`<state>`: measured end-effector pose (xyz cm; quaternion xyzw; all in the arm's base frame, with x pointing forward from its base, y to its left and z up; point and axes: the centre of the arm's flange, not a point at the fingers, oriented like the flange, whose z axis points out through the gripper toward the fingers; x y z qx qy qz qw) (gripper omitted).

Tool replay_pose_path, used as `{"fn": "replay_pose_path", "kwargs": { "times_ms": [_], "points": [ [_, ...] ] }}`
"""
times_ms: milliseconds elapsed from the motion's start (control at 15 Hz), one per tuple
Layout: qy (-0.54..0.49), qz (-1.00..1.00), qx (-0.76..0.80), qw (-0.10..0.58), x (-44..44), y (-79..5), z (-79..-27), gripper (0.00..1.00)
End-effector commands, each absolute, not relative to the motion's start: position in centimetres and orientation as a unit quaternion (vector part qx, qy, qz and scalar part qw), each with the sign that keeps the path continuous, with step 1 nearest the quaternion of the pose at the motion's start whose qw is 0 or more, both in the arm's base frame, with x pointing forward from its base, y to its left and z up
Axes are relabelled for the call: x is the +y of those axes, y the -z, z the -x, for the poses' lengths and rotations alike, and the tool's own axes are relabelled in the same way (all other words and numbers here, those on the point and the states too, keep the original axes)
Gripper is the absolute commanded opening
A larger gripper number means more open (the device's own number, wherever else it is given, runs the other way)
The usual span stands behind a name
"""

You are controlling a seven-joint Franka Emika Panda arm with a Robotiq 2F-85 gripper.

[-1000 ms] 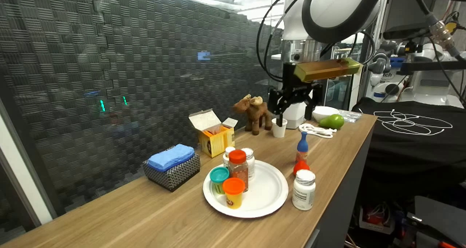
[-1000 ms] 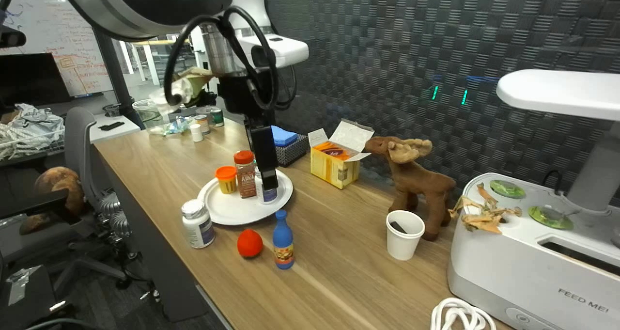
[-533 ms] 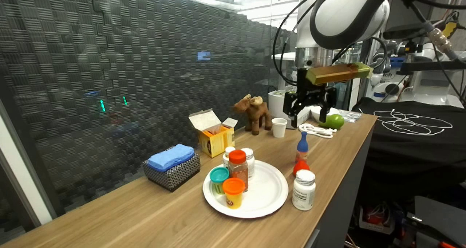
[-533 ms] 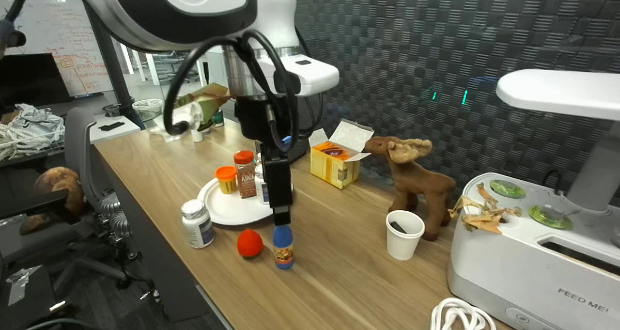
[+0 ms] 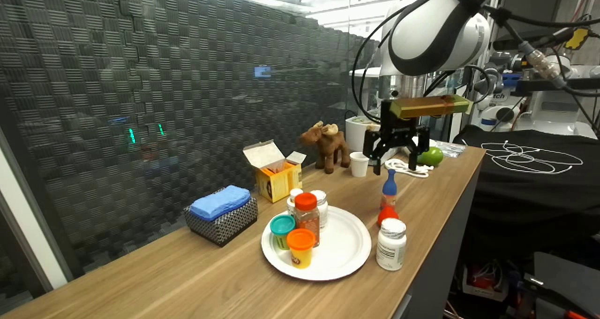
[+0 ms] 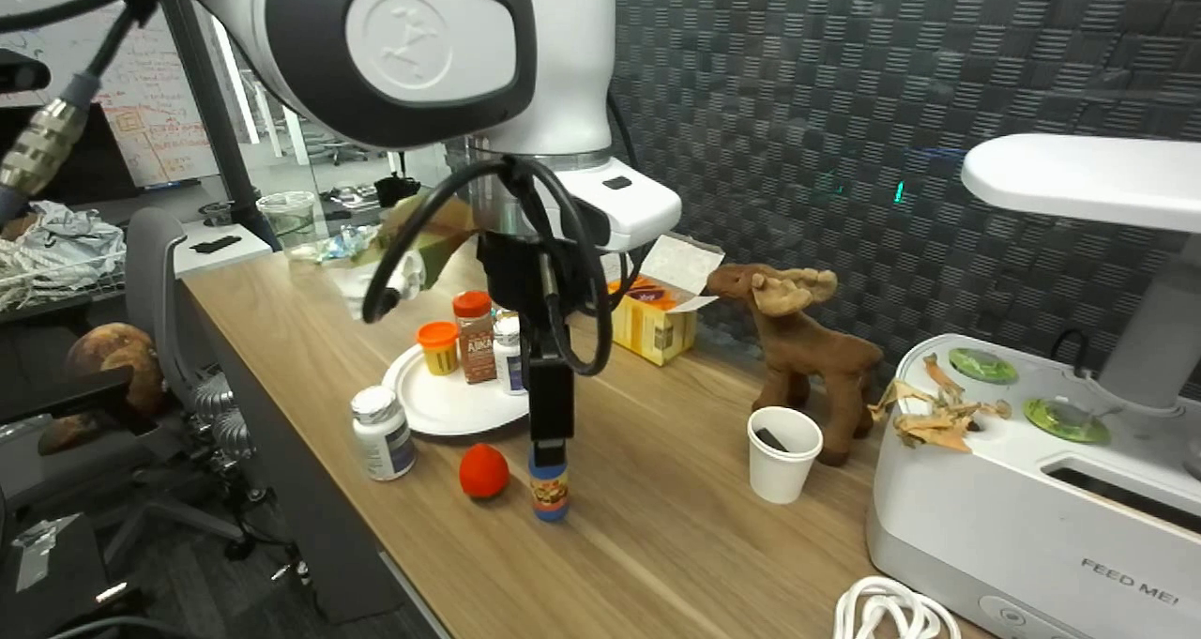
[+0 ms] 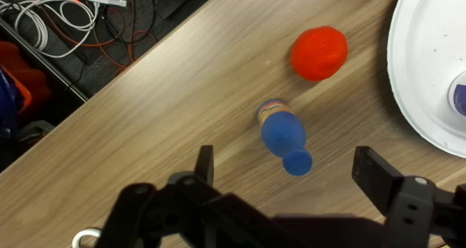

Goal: Pick up all the objects surrounding the white plate and arrange them on the plate

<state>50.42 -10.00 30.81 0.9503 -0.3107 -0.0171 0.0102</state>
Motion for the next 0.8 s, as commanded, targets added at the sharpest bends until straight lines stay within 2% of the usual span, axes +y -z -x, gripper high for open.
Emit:
{"fn": "replay_pose_path", "kwargs": {
  "times_ms": [0,133,533,600,733],
  "points": [
    [0.01,-0.952,-0.307,-0.008,-10.31,-30.92,-51.79,0.66],
    [0.01,-0.952,-0.307,-0.006,-10.19,-30.92,-52.03,0.49],
    [0.014,-0.946,-0.324,0.01,-10.02,-31.2,-51.96,0.05],
    [0.015,-0.945,-0.326,0.013,-9.92,-31.3,-51.89,0.03],
    [0.018,-0.942,-0.334,0.02,-9.58,-31.61,-51.81,0.07]
  ]
}}
